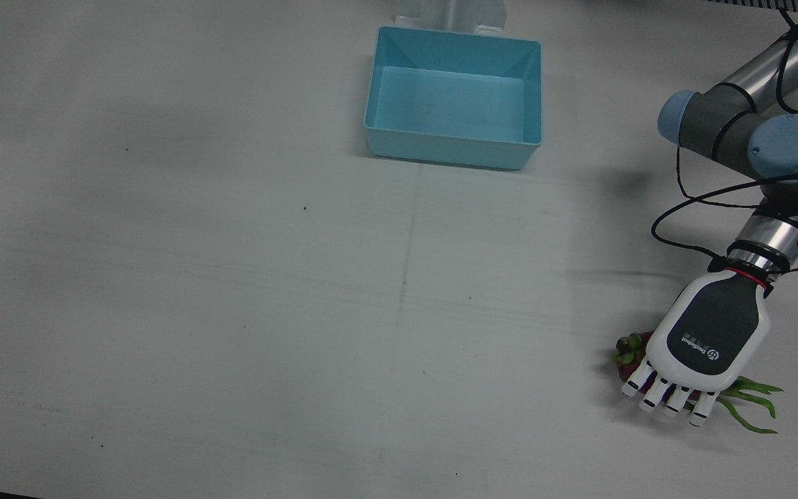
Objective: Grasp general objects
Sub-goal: 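Close the left hand fingers around the dragon fruit, then lift the dragon fruit with the left hand off the table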
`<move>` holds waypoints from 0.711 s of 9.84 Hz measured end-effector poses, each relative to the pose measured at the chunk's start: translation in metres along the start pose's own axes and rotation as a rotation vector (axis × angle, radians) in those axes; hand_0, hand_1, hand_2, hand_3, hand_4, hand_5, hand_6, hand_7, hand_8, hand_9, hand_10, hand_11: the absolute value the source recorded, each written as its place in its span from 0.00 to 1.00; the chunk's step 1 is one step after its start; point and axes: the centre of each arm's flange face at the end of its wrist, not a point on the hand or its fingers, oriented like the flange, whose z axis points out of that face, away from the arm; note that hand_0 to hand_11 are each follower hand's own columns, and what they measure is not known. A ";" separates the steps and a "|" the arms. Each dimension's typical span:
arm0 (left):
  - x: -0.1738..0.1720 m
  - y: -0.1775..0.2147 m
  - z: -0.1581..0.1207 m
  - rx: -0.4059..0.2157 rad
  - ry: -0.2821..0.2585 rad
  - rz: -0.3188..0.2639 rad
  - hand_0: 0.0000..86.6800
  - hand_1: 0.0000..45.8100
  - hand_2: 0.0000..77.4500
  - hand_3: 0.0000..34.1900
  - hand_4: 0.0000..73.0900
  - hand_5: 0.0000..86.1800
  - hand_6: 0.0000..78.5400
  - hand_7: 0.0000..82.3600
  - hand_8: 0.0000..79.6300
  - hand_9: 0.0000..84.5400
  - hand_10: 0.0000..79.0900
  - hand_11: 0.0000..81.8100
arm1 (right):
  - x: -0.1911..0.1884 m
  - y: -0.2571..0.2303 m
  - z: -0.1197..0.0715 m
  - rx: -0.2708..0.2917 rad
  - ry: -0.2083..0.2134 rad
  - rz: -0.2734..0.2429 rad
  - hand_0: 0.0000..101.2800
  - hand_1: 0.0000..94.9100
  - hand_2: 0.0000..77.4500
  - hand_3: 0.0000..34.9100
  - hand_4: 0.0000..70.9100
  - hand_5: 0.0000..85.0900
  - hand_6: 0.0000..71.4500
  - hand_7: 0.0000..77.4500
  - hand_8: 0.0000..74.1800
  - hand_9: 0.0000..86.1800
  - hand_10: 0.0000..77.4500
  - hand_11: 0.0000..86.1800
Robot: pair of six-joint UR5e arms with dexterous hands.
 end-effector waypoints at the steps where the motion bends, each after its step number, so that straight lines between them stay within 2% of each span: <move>1: 0.003 -0.002 0.000 0.005 0.010 -0.002 0.91 0.00 1.00 0.32 0.00 0.65 0.15 0.72 0.40 0.50 0.48 0.57 | 0.000 0.000 0.000 0.000 0.000 0.000 0.00 0.05 0.02 0.00 0.00 0.00 0.00 0.00 0.00 0.01 0.00 0.01; 2: 0.004 -0.003 0.000 0.011 0.022 -0.005 0.90 0.00 1.00 0.26 0.00 0.65 0.16 0.72 0.42 0.50 0.52 0.62 | 0.000 0.000 0.000 -0.001 0.000 0.000 0.00 0.05 0.02 0.00 0.00 0.00 0.00 0.00 0.00 0.01 0.00 0.01; 3: 0.005 -0.004 0.001 0.016 0.032 -0.008 0.90 0.00 1.00 0.26 0.00 0.65 0.16 0.72 0.42 0.50 0.52 0.62 | 0.000 0.000 0.000 0.000 0.000 0.000 0.00 0.05 0.02 0.00 0.00 0.00 0.00 0.00 0.00 0.01 0.00 0.01; 5: 0.018 -0.011 -0.005 0.028 0.071 -0.031 0.82 0.00 1.00 0.15 0.00 0.65 0.16 0.72 0.42 0.50 0.54 0.64 | 0.000 0.000 0.000 0.000 0.000 0.000 0.00 0.05 0.02 0.00 0.00 0.00 0.00 0.00 0.00 0.01 0.00 0.01; 6: 0.029 -0.020 -0.017 0.039 0.103 -0.083 0.82 0.00 1.00 0.15 0.00 0.65 0.16 0.72 0.42 0.50 0.54 0.64 | 0.000 0.000 0.000 0.000 0.000 0.000 0.00 0.05 0.02 0.00 0.00 0.00 0.00 0.00 0.00 0.01 0.00 0.01; 7: 0.036 -0.029 -0.028 0.046 0.131 -0.151 0.81 0.00 1.00 0.11 0.00 0.65 0.17 0.72 0.42 0.51 0.55 0.64 | 0.000 0.000 0.000 0.000 0.000 0.000 0.00 0.05 0.02 0.00 0.00 0.01 0.00 0.00 0.00 0.01 0.00 0.01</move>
